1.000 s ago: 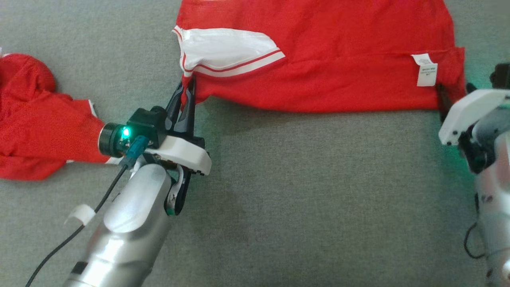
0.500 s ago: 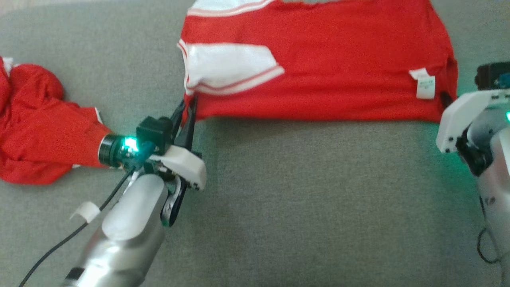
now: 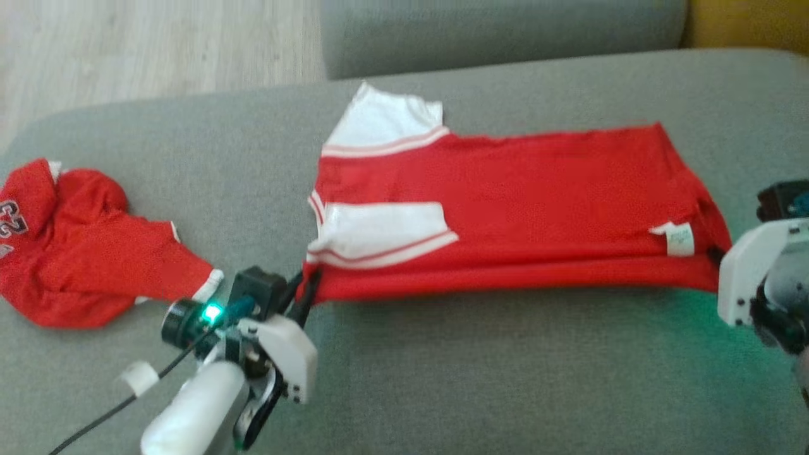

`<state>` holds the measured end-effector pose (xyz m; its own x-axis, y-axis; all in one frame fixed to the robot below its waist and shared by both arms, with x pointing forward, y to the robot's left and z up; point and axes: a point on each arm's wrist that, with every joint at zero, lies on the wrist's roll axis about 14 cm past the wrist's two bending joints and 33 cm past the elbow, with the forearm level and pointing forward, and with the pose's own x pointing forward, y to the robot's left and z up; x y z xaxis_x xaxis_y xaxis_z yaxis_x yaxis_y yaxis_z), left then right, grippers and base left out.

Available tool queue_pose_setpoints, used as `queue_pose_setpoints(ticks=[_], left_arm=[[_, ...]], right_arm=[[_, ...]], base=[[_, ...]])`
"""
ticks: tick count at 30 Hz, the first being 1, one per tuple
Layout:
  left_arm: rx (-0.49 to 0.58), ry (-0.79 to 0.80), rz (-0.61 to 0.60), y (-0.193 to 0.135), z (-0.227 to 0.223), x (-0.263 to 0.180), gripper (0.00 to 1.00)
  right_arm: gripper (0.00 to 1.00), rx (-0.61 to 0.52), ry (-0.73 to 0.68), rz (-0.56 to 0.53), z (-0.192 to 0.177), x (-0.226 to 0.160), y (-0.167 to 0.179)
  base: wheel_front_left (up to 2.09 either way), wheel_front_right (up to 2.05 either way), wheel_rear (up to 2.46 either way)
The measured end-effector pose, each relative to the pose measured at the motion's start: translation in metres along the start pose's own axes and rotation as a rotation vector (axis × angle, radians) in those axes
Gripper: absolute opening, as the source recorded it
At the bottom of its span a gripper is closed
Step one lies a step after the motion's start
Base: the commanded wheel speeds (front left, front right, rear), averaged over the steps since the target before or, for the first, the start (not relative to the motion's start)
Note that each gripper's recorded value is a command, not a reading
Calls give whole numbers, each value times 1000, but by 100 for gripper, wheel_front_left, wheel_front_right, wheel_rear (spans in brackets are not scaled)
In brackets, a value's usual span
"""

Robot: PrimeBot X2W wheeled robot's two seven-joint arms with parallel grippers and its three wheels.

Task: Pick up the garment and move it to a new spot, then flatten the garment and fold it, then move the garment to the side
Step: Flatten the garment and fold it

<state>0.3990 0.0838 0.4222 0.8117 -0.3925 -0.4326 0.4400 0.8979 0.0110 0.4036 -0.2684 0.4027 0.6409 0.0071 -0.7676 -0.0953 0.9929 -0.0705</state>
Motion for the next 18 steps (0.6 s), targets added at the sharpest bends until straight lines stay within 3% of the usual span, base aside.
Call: queue_pose_setpoints(ticks=[12, 13, 14, 15, 16, 17, 18], left_arm=[[13, 93, -76, -30, -18, -45, 0], [13, 96, -76, -30, -19, -45, 0], [12, 95, -81, -32, -18, -45, 0], [10, 94, -82, -33, -18, -45, 17], [8, 94, -82, -33, -18, -44, 75], [6, 94, -76, -33, -18, -44, 100], [3, 96, -69, -31, -18, -43, 100]], right_arm=[[0, 109, 25, 30, -48, -37, 0], [10, 124, 14, 32, -47, -37, 1], [100, 134, -7, 30, -46, -38, 1], [100, 150, -28, 29, -43, -37, 2], [100, 166, -51, 32, -39, -37, 3], [100, 183, -84, 34, -33, -38, 3], [100, 199, -128, 33, -25, -39, 3]], base=[[0, 0, 0], [0, 0, 0], [0, 0, 0], [0, 0, 0], [0, 0, 0], [0, 0, 0], [0, 0, 0]])
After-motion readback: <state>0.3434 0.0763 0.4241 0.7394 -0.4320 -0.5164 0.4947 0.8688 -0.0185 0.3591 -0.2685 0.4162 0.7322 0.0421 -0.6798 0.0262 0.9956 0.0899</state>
